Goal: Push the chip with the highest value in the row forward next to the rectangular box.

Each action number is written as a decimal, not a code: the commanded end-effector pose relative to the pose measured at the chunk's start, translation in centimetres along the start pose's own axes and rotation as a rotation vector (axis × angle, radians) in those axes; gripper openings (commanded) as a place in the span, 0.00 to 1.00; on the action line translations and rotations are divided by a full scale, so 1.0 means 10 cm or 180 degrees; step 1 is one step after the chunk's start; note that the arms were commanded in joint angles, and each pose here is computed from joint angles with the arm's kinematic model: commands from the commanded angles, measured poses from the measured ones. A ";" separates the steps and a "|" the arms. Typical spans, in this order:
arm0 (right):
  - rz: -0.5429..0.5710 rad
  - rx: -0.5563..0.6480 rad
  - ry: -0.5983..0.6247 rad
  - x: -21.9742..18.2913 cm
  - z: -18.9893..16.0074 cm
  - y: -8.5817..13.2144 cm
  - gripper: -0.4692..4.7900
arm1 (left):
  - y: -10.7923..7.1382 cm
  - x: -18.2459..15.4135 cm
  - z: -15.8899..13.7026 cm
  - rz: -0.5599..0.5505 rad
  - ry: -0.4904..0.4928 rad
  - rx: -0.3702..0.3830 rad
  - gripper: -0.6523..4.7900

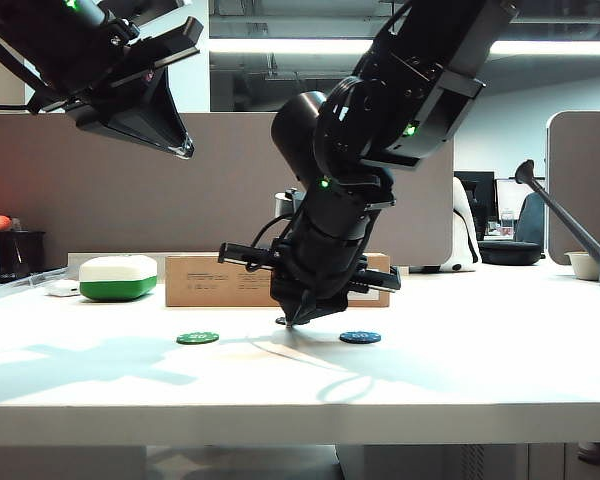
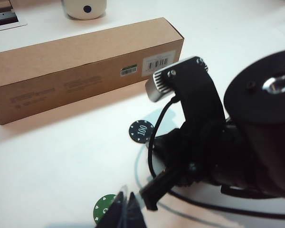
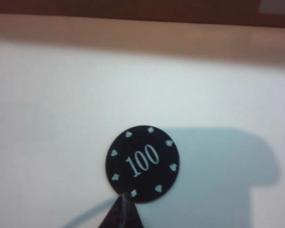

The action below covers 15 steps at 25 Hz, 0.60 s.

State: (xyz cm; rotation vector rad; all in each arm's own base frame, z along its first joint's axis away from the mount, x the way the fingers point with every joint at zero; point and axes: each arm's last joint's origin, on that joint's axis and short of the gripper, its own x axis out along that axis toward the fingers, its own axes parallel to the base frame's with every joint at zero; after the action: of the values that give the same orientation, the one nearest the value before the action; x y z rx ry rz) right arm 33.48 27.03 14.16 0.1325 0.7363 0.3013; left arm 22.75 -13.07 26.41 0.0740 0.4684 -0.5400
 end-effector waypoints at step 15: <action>0.0055 0.0054 -0.0060 0.11 0.02 -0.10 0.08 | 0.00 -0.01 0.02 -0.0009 -0.0043 0.0013 0.11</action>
State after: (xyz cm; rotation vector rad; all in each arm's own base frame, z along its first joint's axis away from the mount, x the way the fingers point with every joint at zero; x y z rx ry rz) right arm 34.48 26.61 13.71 0.1671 0.7072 0.3127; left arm 22.75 -13.07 26.41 0.0740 0.4688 -0.5403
